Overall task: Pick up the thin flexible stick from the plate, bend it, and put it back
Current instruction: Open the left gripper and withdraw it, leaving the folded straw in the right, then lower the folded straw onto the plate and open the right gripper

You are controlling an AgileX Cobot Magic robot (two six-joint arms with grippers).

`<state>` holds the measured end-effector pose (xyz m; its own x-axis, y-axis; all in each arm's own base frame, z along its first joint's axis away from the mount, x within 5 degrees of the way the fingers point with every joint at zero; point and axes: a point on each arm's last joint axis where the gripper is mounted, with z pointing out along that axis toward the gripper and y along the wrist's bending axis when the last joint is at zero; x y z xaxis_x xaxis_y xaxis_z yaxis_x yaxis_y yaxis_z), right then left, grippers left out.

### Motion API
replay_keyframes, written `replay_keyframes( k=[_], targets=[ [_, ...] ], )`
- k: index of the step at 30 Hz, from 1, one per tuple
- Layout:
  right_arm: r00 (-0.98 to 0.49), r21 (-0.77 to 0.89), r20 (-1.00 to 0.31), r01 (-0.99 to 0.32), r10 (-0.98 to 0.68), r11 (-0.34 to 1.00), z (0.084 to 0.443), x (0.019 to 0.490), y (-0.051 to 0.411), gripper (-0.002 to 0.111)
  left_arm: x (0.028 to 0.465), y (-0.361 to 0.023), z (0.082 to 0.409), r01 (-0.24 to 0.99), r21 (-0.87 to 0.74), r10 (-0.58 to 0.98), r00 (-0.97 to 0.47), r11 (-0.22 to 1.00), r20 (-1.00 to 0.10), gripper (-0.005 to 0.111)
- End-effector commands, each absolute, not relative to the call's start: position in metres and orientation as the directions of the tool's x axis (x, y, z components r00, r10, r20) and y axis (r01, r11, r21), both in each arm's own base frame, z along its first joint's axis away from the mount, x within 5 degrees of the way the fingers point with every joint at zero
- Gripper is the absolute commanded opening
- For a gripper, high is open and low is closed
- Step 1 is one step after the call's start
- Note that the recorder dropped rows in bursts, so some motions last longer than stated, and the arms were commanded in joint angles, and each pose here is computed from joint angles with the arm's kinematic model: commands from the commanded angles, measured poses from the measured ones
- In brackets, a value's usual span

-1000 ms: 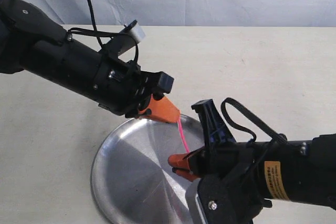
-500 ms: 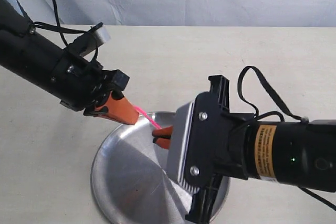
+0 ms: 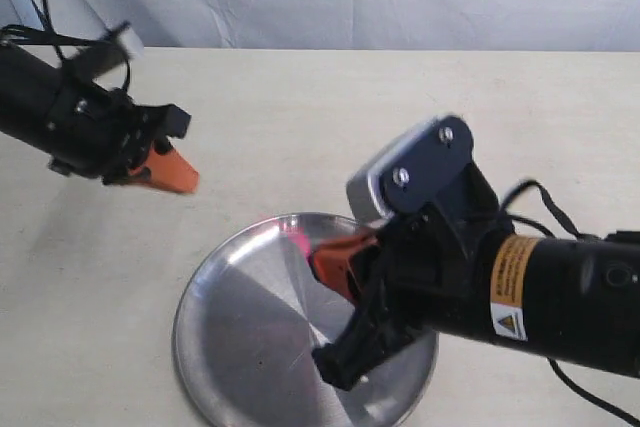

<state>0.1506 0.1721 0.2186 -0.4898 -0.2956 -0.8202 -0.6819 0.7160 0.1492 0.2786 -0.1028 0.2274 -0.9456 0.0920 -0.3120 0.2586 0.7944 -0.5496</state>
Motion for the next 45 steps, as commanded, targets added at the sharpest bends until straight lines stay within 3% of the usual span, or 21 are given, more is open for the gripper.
replay_keyframes(
  k=[1,15,25,31,34,39,45],
  targets=[
    [-0.589,0.171,-0.742,-0.629,-0.320,0.759,0.207,0.145,0.164,-0.001,0.296,-0.084,0.226,0.239,-0.428,0.040,-0.905,0.872,-0.425,0.000],
    [-0.618,0.260,-0.757,-0.583,-0.212,0.769,0.209,0.148,0.169,-0.001,0.294,-0.069,0.227,0.242,-0.383,0.068,-0.907,0.891,-0.415,0.000],
    [-0.684,0.308,-0.710,-0.515,-0.167,0.800,0.166,0.167,0.189,-0.001,0.286,-0.054,0.241,0.236,-0.355,0.069,-0.903,0.905,-0.425,0.030],
    [-0.690,0.319,-0.708,-0.502,-0.151,0.804,0.159,0.170,0.191,-0.001,0.284,-0.054,0.239,0.239,-0.356,0.078,-0.909,0.903,-0.410,0.034],
    [-0.705,0.328,-0.696,-0.482,-0.137,0.812,0.158,0.170,0.191,0.010,0.283,-0.053,0.237,0.233,-0.354,0.074,-0.909,0.906,-0.409,0.034],
    [-0.725,0.333,-0.676,-0.461,-0.133,0.823,0.156,0.169,0.189,0.049,0.283,-0.054,0.236,0.231,-0.360,0.072,-0.912,0.904,-0.404,0.034],
    [-0.727,0.331,-0.673,-0.462,-0.137,0.823,0.160,0.167,0.188,0.051,0.278,-0.054,0.246,0.253,-0.348,0.080,-0.893,0.903,-0.442,0.033]
  ],
)
